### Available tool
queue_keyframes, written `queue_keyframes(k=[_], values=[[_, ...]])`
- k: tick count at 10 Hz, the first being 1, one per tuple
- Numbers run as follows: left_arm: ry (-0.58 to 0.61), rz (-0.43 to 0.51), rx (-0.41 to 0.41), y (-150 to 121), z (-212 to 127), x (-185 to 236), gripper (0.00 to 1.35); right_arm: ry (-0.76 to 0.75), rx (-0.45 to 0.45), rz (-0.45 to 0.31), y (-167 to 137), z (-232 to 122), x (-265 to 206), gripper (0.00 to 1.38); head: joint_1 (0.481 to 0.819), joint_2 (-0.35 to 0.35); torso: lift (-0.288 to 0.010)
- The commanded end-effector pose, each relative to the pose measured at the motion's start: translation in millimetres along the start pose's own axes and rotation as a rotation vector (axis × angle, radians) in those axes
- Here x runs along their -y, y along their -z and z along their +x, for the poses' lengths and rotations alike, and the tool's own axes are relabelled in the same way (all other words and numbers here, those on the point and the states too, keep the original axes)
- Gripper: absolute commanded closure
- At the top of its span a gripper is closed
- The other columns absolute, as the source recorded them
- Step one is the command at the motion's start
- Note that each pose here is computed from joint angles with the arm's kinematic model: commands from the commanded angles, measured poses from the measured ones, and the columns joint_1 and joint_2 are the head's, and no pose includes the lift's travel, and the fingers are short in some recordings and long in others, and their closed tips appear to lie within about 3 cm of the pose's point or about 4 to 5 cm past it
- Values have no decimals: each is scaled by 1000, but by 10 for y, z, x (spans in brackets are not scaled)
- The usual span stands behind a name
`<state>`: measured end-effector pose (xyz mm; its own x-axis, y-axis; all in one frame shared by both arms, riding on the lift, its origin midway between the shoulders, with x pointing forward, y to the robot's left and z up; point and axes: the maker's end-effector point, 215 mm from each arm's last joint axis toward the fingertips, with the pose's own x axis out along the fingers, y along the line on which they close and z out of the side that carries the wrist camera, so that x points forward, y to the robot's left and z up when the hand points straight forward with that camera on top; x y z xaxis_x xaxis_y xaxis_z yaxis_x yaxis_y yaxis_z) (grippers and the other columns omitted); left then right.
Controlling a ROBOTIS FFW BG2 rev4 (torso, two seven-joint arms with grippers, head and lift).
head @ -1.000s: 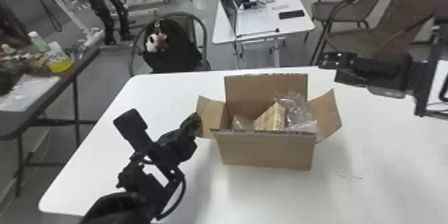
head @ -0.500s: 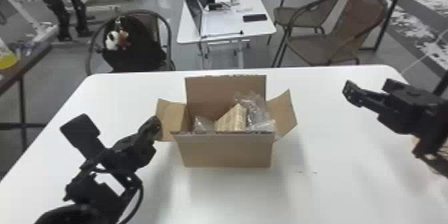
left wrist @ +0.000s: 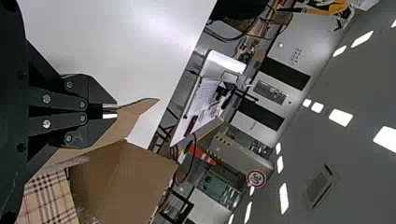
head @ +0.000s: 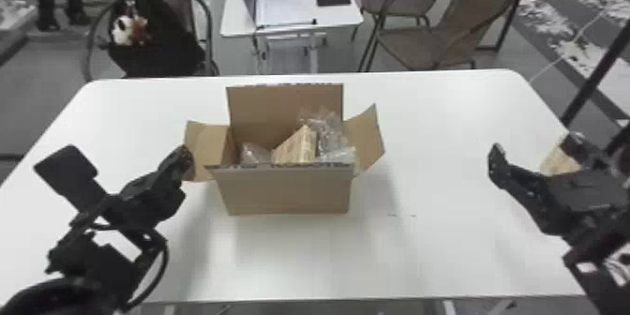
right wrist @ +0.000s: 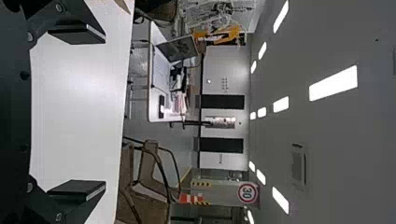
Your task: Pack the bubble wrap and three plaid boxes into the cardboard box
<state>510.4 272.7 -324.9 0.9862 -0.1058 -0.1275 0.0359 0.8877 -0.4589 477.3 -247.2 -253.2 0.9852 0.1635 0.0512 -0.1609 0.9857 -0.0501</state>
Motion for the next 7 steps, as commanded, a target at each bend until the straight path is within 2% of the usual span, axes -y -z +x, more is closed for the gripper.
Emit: queue_keyframes(k=[1, 3, 7], values=[[-5, -5, 2, 1, -30, -29, 1211, 78, 16, -8, 218, -250, 107, 191, 695, 29, -174], [-7, -4, 1, -6, -43, -35, 1211, 143, -44, 67, 691, -400, 372, 194, 695, 9, -174], [-3, -1, -4, -9, -32, -8, 1211, 211, -93, 58, 1065, -519, 660, 193, 695, -44, -174]])
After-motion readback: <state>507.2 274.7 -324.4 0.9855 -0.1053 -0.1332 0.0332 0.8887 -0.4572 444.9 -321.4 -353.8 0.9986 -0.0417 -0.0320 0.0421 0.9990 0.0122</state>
